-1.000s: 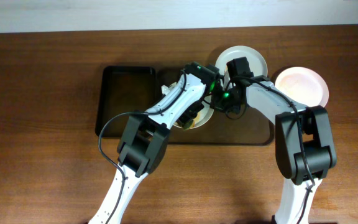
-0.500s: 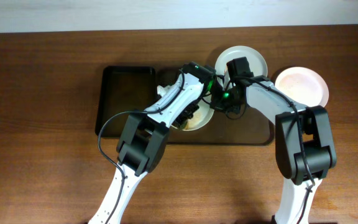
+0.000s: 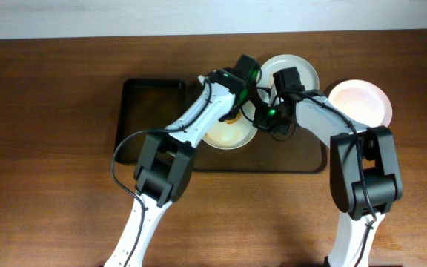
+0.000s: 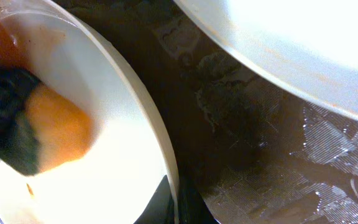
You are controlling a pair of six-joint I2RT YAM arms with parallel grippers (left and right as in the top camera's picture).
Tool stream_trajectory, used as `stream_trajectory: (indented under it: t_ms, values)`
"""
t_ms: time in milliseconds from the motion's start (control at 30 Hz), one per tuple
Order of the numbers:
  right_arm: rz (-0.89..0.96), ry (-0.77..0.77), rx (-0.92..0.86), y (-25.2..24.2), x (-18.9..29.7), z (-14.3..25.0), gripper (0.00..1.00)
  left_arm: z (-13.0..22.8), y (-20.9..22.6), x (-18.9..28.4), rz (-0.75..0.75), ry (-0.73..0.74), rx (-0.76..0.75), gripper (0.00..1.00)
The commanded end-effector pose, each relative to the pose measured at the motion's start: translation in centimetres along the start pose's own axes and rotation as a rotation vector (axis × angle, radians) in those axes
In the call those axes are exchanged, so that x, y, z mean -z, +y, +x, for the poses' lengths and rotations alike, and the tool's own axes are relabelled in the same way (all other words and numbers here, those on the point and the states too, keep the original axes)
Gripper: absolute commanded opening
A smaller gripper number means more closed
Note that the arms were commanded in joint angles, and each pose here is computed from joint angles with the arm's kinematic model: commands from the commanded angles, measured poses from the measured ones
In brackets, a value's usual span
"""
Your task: Clean dirty plates on tray and stack at the side
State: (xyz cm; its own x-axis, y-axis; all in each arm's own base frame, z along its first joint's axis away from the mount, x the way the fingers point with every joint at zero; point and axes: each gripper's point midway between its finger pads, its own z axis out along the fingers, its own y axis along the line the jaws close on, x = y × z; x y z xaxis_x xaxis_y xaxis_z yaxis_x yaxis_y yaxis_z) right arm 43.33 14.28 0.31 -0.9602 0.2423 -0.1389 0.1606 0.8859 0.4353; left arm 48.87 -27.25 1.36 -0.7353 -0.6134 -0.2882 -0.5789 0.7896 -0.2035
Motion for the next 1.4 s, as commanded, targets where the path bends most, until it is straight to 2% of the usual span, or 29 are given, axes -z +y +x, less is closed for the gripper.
stream_trajectory:
  t_ms: [0,100,133,167,300,367,467,500,600,733,800,900,1000,1033,1133,1200,1267,1367]
  values:
    - [0.103,0.033,-0.028,-3.0,-1.6,1.2,0.04,-1.8,0.8,-1.5,0.026,0.076,-0.220,0.00]
    - [0.102,0.034,-0.024,-3.0,-1.6,1.2,0.04,-3.1,-3.1,3.7,0.280,0.138,-0.505,0.00]
    - [0.099,0.036,-0.017,-2.9,-1.6,1.2,0.04,-4.1,-4.4,6.9,0.389,0.132,-0.618,0.00]
    - [0.099,0.035,-0.017,-2.9,-1.6,1.2,0.04,-4.8,-4.7,9.4,0.446,0.122,-0.669,0.00]
    - [0.000,0.019,0.080,-1.0,-1.7,0.5,0.06,-9.7,-2.5,15.1,0.463,0.054,-0.613,0.00]
    - [0.004,0.008,0.083,-1.1,-1.7,0.3,0.16,-10.4,-0.8,14.8,0.426,0.082,-0.587,0.00]
    - [0.004,0.009,0.101,-0.8,-1.9,0.5,0.15,-10.1,0.7,14.3,0.382,0.129,-0.573,0.00]
    - [0.004,0.016,0.128,-0.4,-2.0,0.8,0.04,-10.1,0.7,14.3,0.382,0.130,-0.573,0.00]
    - [-0.028,0.060,0.202,1.1,-1.7,2.1,0.04,-10.0,0.6,14.3,0.386,0.132,-0.573,0.00]
    - [0.025,-0.019,0.229,2.1,3.4,1.2,0.04,-10.0,0.7,14.3,0.387,0.136,-0.572,0.00]
    - [0.175,-0.154,0.247,1.5,10.0,0.2,0.04,-10.0,0.7,14.3,0.386,0.136,-0.572,0.00]
    - [0.343,-0.284,0.265,0.4,15.6,-0.2,0.04,-10.5,0.7,14.2,0.387,0.133,-0.530,0.00]
    - [0.607,-0.446,0.311,-0.4,21.4,0.0,0.04,-11.9,0.9,14.2,0.393,0.113,-0.475,0.00]
    - [0.746,-0.524,0.345,-0.4,23.7,0.2,0.04,-12.3,1.0,14.1,0.393,0.107,-0.463,0.00]
    - [0.996,-0.665,0.419,1.0,26.8,0.7,0.04,-13.0,1.2,14.0,0.393,0.095,-0.452,0.00]
    - [1.094,-0.770,0.453,2.7,28.5,1.3,0.04,-13.0,1.3,14.0,0.392,0.096,-0.451,0.00]
    - [1.147,-0.837,0.470,3.8,29.6,1.7,0.04,-13.0,1.4,14.0,0.388,0.100,-0.451,0.00]
    - [1.140,-0.853,0.460,4.0,29.6,1.8,0.04,-13.0,1.4,14.0,0.388,0.100,-0.451,0.00]
